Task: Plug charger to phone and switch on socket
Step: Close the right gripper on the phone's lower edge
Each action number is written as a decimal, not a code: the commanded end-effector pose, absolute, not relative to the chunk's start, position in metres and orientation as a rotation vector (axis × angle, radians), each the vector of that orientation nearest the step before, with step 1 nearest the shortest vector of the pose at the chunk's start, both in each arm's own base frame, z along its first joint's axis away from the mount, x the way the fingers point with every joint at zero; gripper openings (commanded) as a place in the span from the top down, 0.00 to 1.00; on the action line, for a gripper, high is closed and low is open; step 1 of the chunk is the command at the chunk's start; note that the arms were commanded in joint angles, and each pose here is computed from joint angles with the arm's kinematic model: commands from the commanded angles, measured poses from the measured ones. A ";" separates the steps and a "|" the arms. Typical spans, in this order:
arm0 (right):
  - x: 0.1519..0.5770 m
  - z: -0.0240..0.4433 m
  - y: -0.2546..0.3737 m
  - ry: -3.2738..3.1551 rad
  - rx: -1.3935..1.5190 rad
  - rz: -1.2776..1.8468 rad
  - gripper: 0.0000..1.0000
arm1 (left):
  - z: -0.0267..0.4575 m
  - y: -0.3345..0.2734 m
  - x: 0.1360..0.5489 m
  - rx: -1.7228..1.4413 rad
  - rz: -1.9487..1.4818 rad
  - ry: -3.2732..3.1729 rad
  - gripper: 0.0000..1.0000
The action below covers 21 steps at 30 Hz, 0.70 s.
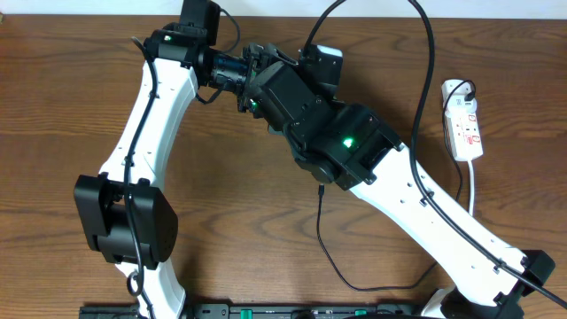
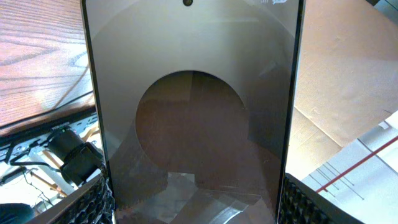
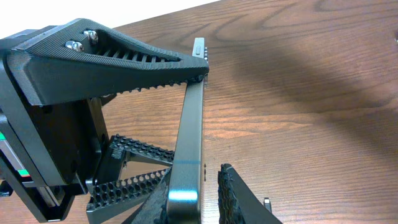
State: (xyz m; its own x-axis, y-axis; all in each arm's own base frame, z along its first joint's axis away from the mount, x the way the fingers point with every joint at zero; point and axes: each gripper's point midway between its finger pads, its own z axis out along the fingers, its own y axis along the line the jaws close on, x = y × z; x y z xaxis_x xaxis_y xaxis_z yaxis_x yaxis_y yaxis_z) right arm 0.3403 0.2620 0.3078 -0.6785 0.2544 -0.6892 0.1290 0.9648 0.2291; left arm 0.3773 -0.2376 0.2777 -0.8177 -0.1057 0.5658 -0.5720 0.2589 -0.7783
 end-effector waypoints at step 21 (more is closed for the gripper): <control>0.344 0.317 0.262 2.292 0.290 0.228 0.98 | 0.294 -0.237 0.374 0.575 1.632 -2.094 0.31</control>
State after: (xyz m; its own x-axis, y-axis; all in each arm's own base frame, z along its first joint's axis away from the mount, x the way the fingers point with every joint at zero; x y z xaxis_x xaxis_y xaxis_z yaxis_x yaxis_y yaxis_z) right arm 0.3403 0.2627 0.3079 -0.6798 0.2478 -0.6903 0.1221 0.9663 0.2267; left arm 0.3774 -0.2376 0.2774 -0.8178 -0.1069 0.5655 -0.5720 0.2596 -0.7781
